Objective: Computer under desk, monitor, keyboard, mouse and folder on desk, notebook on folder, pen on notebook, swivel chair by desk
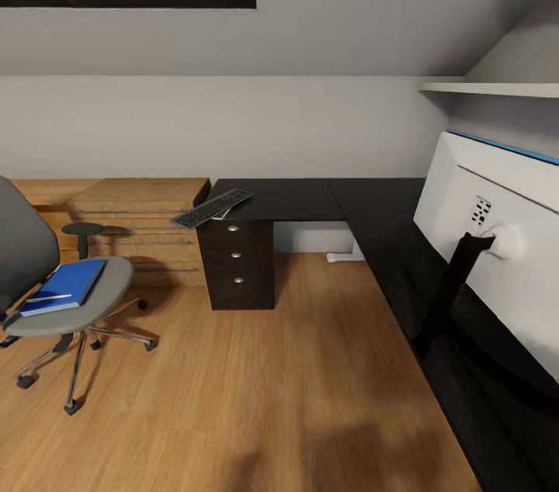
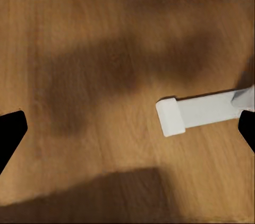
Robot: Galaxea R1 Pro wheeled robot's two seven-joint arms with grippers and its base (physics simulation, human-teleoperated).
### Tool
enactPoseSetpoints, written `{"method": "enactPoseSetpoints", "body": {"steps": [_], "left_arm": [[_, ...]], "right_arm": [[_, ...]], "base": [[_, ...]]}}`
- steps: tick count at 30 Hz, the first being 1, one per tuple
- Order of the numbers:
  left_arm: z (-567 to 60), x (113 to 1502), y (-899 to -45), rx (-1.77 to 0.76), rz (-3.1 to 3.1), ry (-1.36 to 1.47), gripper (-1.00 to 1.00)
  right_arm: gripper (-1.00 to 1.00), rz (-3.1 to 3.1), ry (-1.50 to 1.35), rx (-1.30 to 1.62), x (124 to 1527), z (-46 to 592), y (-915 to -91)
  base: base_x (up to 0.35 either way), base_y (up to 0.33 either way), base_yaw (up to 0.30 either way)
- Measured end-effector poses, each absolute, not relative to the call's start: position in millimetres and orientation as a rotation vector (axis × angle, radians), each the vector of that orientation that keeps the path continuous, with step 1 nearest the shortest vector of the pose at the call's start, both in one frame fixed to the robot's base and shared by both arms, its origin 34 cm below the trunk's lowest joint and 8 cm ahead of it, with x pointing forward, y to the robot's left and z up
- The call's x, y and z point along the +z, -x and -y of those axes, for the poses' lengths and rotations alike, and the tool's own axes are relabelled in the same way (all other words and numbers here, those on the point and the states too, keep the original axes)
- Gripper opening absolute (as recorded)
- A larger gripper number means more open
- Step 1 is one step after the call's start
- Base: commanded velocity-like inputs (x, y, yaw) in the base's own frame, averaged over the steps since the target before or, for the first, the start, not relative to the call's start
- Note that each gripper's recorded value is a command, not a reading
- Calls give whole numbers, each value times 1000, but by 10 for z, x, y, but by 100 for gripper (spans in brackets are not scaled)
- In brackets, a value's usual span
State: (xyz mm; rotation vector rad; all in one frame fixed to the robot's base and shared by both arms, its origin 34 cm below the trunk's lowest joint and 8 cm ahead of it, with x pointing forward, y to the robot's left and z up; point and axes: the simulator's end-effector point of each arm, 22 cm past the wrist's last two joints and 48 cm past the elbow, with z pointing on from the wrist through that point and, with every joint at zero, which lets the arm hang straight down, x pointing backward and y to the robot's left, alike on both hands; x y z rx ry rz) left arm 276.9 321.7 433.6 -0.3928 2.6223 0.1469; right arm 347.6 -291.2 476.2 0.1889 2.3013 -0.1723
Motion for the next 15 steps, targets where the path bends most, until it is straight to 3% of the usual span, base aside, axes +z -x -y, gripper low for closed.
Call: {"method": "enactPoseSetpoints", "body": {"steps": [15], "left_arm": [[-3163,4328,-2761,137,-2627,394,100]], "right_arm": [[100,-2300,-191,-169,4765,2885,-3479]], "base": [[-286,-231,0]]}}
